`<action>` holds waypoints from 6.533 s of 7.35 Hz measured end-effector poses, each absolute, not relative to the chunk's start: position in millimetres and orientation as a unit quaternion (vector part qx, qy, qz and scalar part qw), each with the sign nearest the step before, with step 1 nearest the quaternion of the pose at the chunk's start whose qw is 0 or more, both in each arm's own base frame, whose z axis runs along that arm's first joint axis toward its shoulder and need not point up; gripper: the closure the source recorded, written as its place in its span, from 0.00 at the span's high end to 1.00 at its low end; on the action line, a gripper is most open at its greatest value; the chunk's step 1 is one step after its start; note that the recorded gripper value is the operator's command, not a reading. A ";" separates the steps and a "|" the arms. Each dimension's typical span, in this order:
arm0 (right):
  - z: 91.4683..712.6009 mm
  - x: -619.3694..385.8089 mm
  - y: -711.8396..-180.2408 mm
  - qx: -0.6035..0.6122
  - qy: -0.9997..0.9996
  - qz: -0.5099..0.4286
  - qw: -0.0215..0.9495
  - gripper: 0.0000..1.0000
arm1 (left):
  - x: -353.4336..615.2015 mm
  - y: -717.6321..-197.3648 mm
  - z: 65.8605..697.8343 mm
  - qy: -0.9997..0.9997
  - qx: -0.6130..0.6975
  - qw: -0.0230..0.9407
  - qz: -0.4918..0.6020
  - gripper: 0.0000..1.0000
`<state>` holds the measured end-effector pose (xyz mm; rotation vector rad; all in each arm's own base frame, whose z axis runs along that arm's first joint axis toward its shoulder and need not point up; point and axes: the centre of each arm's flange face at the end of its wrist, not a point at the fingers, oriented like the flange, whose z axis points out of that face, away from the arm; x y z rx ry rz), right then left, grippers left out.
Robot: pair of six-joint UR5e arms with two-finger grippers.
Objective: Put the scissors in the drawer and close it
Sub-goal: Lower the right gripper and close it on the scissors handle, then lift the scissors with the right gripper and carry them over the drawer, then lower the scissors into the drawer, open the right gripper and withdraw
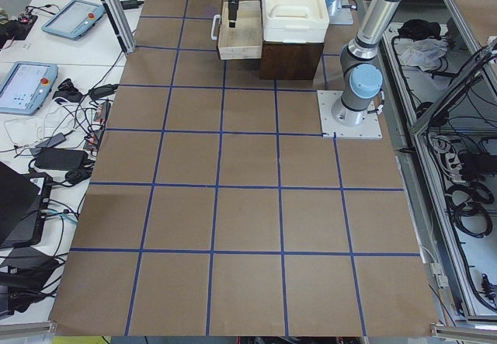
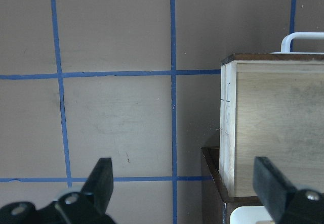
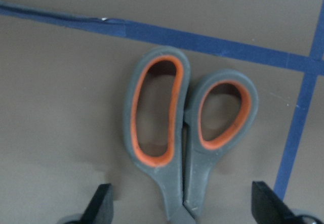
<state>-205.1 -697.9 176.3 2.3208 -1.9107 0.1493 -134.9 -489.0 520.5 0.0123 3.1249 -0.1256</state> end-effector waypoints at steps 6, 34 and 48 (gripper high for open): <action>171.4 -207.3 -697.7 0.771 -0.632 0.037 0.070 0.00 | -134.9 -489.0 520.5 0.999 0.004 0.007 -0.040 1.00; 334.4 413.9 -492.0 0.661 -0.742 -0.042 0.104 0.58 | -135.6 -488.8 520.5 0.999 0.004 0.007 -0.040 1.00; 459.3 167.8 -535.4 0.108 -0.994 -0.020 0.016 1.00 | -248.5 -562.6 432.8 0.995 -0.063 -0.017 -0.078 1.00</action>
